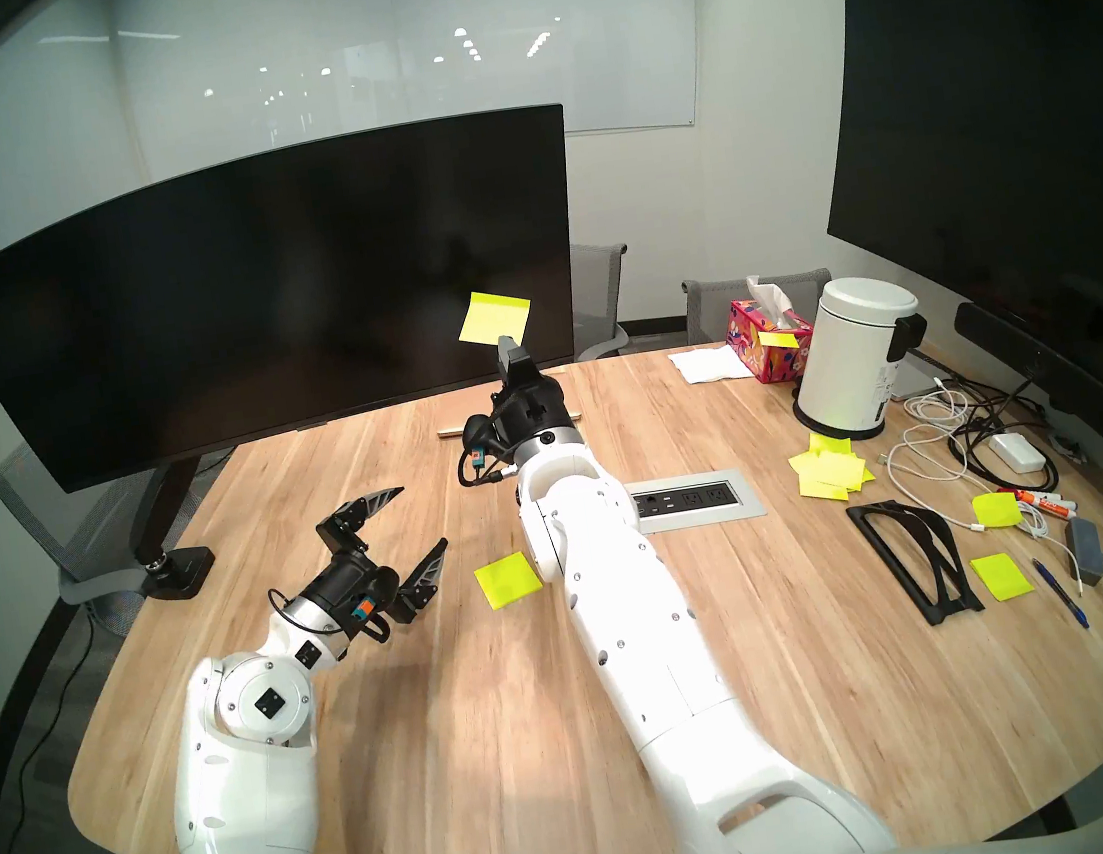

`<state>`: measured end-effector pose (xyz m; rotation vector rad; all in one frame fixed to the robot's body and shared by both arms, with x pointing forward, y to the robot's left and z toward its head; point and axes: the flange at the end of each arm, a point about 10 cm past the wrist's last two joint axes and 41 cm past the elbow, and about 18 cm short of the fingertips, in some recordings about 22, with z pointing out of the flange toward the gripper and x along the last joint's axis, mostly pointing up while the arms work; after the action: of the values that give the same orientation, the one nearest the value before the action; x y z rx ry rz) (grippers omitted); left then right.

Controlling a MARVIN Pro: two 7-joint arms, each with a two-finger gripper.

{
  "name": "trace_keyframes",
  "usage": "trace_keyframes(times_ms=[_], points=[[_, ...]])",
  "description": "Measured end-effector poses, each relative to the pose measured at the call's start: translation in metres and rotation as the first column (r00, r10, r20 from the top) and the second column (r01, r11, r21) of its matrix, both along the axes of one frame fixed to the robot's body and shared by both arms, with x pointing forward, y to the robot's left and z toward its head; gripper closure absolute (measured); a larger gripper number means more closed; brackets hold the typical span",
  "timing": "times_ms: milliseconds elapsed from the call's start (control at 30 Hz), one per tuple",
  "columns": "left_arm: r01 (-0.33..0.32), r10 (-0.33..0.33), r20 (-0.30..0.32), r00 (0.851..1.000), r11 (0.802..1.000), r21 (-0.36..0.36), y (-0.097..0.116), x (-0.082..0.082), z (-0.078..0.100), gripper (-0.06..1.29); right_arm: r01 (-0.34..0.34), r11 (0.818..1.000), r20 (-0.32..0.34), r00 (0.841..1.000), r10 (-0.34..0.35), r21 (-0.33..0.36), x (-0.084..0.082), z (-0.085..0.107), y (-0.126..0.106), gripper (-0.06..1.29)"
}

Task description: Peel one sticky note off the pad and stick it onto the monitor, then press it flat

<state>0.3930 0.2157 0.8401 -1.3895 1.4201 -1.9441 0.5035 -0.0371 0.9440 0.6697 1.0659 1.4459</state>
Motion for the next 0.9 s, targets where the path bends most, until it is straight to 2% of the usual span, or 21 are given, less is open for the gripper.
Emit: trace_keyframes(times_ms=[400, 900], points=[[0.0, 0.0, 0.0, 1.0, 1.0, 0.0, 0.0, 0.0, 0.0, -0.03, 0.017, 0.999, 0.07, 0.997, -0.014, -0.049, 0.002, -0.004, 0.0, 1.25], [0.0, 0.0, 0.001, 1.0, 1.0, -0.001, 0.0, 0.0, 0.0, -0.03, 0.036, 0.995, 0.101, 0.995, -0.027, -0.093, 0.024, 0.001, -0.012, 1.25]])
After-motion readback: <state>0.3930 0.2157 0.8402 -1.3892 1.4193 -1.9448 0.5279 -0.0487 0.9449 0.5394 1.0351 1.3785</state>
